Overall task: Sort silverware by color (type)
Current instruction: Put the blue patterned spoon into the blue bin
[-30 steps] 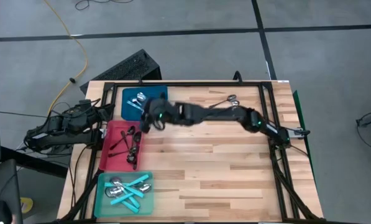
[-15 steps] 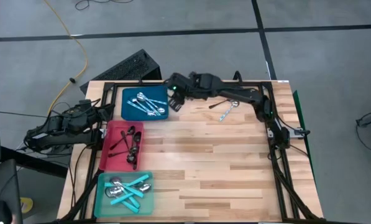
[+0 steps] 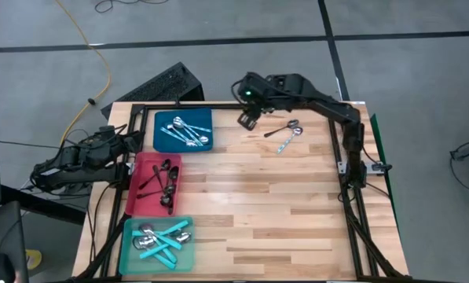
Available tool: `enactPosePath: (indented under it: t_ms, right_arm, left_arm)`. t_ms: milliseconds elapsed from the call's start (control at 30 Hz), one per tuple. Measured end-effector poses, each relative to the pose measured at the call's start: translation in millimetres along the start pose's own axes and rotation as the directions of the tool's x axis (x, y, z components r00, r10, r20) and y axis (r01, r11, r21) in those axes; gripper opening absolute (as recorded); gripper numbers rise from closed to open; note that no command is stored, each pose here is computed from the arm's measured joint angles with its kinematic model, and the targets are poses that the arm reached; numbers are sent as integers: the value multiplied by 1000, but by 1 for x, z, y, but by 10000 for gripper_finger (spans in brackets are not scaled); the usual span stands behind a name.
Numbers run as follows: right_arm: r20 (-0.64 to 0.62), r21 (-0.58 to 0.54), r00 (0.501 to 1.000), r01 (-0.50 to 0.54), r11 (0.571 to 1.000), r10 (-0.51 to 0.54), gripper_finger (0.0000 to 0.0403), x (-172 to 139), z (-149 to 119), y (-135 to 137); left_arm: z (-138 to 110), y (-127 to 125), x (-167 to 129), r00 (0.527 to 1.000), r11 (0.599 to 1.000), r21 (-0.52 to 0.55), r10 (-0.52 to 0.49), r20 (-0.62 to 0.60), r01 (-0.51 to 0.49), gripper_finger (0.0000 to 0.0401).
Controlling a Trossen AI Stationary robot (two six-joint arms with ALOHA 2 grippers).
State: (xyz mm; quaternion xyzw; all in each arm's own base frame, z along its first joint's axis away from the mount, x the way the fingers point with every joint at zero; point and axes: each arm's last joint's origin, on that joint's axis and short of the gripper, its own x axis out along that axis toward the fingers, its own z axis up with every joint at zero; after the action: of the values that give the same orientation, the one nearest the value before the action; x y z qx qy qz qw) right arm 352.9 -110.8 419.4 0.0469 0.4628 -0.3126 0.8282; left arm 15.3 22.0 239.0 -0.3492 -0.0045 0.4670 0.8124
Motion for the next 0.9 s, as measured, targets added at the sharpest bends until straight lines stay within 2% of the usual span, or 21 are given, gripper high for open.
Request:
enactPosePath:
  t_ms: [100,200,400,567,700,900]
  right_arm:
    - [-81,-36,996,20,999,-23,189,-11,-13,-11]
    - [-104,-32,994,30,999,-33,189,-21,-22,-21]
    - [-7,13,999,37,999,-37,189,-64,-39,-41]
    - [92,134,995,33,990,-45,189,-79,-53,-59]
    - [147,185,988,14,983,-41,189,-79,-72,-67]
    - [198,295,980,-76,952,17,189,-43,-103,-62]
  left_arm:
    - [-1,0,0,1000,1000,0,-10,-16,10,195]
    - [0,0,0,1000,1000,0,-7,-12,7,195]
    - [-1,0,0,1000,1000,-11,-2,-16,2,195]
    - [0,1,0,1000,1000,-18,16,6,-16,195]
    - [0,1,0,1000,999,-31,16,6,-16,195]
    - [0,2,0,1000,999,-32,22,14,-22,195]
